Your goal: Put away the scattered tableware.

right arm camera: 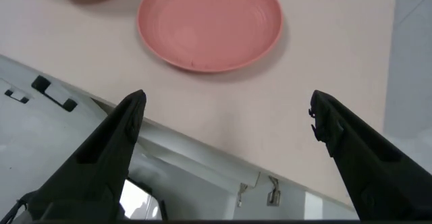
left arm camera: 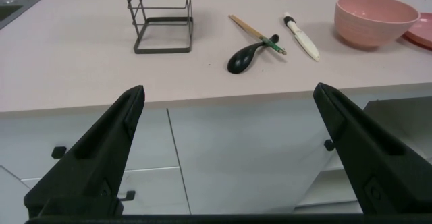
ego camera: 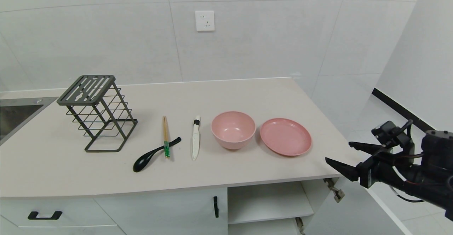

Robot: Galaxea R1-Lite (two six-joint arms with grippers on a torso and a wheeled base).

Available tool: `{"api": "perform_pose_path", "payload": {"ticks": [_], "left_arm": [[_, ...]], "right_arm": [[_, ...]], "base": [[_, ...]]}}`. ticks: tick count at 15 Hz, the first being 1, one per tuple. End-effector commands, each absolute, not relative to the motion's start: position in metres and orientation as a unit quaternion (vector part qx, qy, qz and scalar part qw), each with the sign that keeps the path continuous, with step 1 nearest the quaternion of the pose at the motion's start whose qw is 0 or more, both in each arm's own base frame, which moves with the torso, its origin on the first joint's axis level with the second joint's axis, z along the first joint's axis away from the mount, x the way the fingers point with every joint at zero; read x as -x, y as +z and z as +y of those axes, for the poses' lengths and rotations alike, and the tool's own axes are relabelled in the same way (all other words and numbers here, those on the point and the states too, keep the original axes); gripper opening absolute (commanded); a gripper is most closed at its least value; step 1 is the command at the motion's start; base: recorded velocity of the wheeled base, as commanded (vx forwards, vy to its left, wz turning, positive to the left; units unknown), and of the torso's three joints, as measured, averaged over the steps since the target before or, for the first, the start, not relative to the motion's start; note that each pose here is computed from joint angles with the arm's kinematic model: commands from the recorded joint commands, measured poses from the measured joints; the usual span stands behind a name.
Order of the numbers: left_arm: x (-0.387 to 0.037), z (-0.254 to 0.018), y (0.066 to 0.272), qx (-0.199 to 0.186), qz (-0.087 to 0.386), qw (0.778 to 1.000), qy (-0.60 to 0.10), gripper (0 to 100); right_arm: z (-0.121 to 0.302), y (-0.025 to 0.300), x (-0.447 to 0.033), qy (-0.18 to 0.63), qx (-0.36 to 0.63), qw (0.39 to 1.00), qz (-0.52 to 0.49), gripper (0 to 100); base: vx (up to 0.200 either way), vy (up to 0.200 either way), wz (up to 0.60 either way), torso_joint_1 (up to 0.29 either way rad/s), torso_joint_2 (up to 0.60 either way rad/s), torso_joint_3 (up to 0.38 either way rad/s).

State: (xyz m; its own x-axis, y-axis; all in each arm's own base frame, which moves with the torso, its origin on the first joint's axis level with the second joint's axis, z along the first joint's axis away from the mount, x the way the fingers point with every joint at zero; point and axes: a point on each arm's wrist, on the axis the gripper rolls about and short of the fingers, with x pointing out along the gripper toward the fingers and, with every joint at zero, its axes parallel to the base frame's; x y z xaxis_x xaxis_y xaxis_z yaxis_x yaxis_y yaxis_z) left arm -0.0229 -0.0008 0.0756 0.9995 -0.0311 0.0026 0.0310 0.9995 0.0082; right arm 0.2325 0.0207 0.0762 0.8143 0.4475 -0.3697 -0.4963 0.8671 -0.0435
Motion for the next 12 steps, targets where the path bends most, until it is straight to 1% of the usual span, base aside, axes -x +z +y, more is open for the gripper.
{"api": "perform_pose_path", "payload": {"ticks": [1,6,9,10,12], "left_arm": [[0.023,-0.001,0.076,-0.004,-0.001,1.000,-0.015,100],[0.023,-0.001,0.076,-0.002,-0.002,1.000,-0.025,100],[0.023,-0.001,0.076,-0.001,-0.002,1.000,-0.025,100],[0.023,-0.001,0.076,-0.001,-0.002,1.000,-0.025,100],[0.023,-0.001,0.076,-0.002,-0.002,1.000,-0.025,100]], "right_arm": [[0.021,0.056,-0.241,0.251,0.060,0.942,0.213,100],[0.024,0.062,-0.278,0.246,0.050,0.952,0.177,100],[0.028,0.072,-0.304,0.237,0.029,0.959,0.151,100],[0.035,0.077,-0.314,0.216,0.006,0.964,0.157,100],[0.046,0.082,-0.321,0.222,-0.012,0.961,0.164,100]], "base": [[0.000,0.000,0.00,0.000,0.00,0.000],[0.000,0.000,0.00,0.000,0.00,0.000],[0.000,0.000,0.00,0.000,0.00,0.000],[0.200,0.000,0.00,0.002,0.00,0.002],[0.200,0.000,0.00,-0.010,0.00,0.000]]}}
